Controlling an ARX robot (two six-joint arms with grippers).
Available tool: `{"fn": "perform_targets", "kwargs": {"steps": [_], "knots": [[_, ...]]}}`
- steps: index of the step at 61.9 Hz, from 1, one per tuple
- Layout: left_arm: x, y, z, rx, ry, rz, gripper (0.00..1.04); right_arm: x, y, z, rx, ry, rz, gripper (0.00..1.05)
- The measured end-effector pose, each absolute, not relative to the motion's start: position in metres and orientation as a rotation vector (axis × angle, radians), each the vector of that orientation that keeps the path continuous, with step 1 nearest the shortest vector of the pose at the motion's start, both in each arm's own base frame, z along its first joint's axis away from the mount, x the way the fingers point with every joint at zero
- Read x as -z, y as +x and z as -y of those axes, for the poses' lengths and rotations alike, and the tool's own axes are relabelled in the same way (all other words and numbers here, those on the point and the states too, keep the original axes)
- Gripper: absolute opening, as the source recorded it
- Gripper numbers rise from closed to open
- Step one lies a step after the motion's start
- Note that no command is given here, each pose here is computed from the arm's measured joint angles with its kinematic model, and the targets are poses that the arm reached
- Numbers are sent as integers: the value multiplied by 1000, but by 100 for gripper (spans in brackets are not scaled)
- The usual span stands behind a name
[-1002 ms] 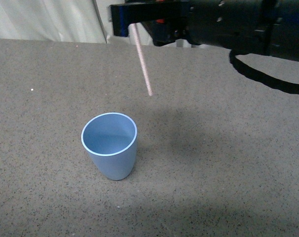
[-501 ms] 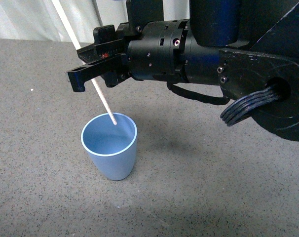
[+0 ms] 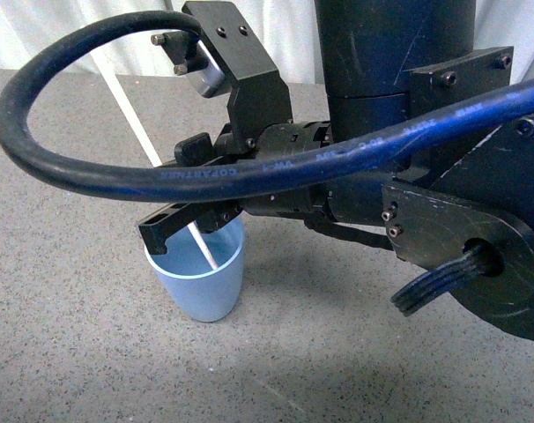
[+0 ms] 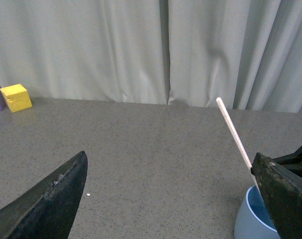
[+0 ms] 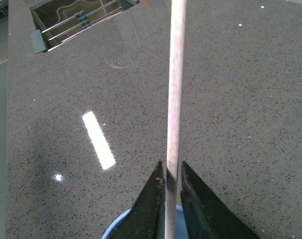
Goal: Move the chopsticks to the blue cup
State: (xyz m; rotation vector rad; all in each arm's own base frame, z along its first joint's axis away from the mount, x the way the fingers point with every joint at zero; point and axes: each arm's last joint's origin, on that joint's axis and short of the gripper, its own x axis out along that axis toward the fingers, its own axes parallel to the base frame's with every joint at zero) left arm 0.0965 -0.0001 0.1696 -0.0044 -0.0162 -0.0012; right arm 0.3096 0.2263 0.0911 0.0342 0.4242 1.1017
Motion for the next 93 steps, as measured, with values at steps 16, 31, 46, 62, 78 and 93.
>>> {"fn": "perform_targets", "kwargs": {"steps": [16,31,46,62,78,93], "knots": [[-170,97,0,1,-4,16,98,-115,298,-216,-1077,37,-371,61],[-170,97,0,1,-4,16,98,-123,285,-180,-753,-36,-428,96],[-170,97,0,1,-4,16,98,-122,272,-120,-402,-67,-456,95],[-170,97,0,0,-4,15,98,-141,233,-60,-8,-13,-60,69],[-170,97,0,2,-4,15,98,-155,197,-33,-6,-5,-41,24],[-170,97,0,2,-4,16,98,-161,171,-19,-4,-2,-21,1]]}}
